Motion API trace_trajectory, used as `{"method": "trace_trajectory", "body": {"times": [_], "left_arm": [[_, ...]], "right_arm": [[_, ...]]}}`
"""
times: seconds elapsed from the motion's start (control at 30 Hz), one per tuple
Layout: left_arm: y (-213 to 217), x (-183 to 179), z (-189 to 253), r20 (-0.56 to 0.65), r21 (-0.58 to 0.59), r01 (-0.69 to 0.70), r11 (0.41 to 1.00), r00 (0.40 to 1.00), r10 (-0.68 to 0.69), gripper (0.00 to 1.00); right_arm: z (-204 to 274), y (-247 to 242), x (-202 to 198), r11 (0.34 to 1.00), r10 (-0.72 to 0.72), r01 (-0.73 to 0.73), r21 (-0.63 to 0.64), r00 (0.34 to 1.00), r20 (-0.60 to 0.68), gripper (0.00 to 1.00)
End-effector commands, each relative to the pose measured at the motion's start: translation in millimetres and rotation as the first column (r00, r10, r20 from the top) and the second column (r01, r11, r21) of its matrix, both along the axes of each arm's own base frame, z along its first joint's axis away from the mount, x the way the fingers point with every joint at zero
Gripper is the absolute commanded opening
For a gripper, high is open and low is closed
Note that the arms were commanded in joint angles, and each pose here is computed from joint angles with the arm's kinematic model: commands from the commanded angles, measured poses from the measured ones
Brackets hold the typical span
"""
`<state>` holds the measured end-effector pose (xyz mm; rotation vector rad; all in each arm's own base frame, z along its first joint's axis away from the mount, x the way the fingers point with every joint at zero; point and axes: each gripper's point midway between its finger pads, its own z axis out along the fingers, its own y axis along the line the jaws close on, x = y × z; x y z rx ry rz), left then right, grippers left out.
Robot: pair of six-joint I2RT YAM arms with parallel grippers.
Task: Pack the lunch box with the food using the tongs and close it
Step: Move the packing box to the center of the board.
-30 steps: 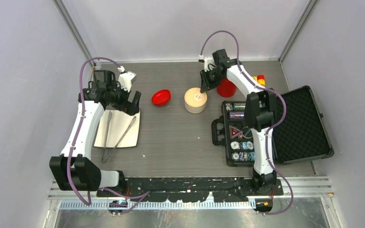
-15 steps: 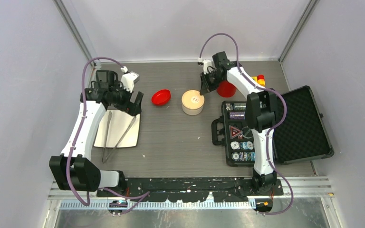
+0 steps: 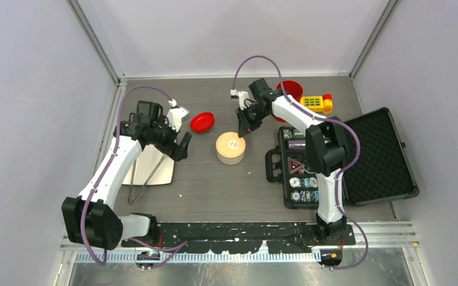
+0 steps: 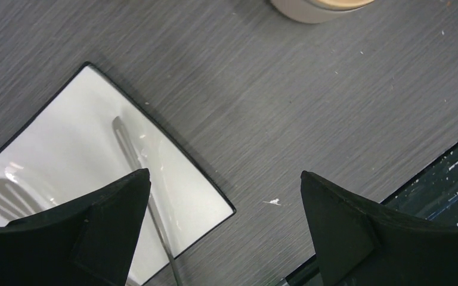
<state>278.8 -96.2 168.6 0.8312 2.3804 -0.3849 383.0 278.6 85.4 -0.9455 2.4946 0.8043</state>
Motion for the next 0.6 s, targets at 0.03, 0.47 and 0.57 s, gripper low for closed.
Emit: {"method": "trace_trajectory", "body": {"times": [0.03,0.47,0.57], "left_arm": [[-33.5,-1.1,11.3,0.161,-0.029,0.144,0.989,0.977,-0.138,0.97],[-127.2,7.4,-19.8,0.313,0.017,0.363,0.931,0.883,-0.350,0.75],[-133.1,19.6,-33.5,0.293,0.024,0.345,0.938,0.895,-0.336,0.74]], "right_arm": [[-1.5,23.3,-32.4,1.000,0.012,-0.012,0.005,0.998,-0.060,0.00],[17.4,65.6,-44.8,0.996,0.002,0.004,0.086,0.997,-0.071,0.03],[18.5,66.1,-46.9,0.996,0.002,0.005,0.090,0.997,-0.077,0.04]]}}
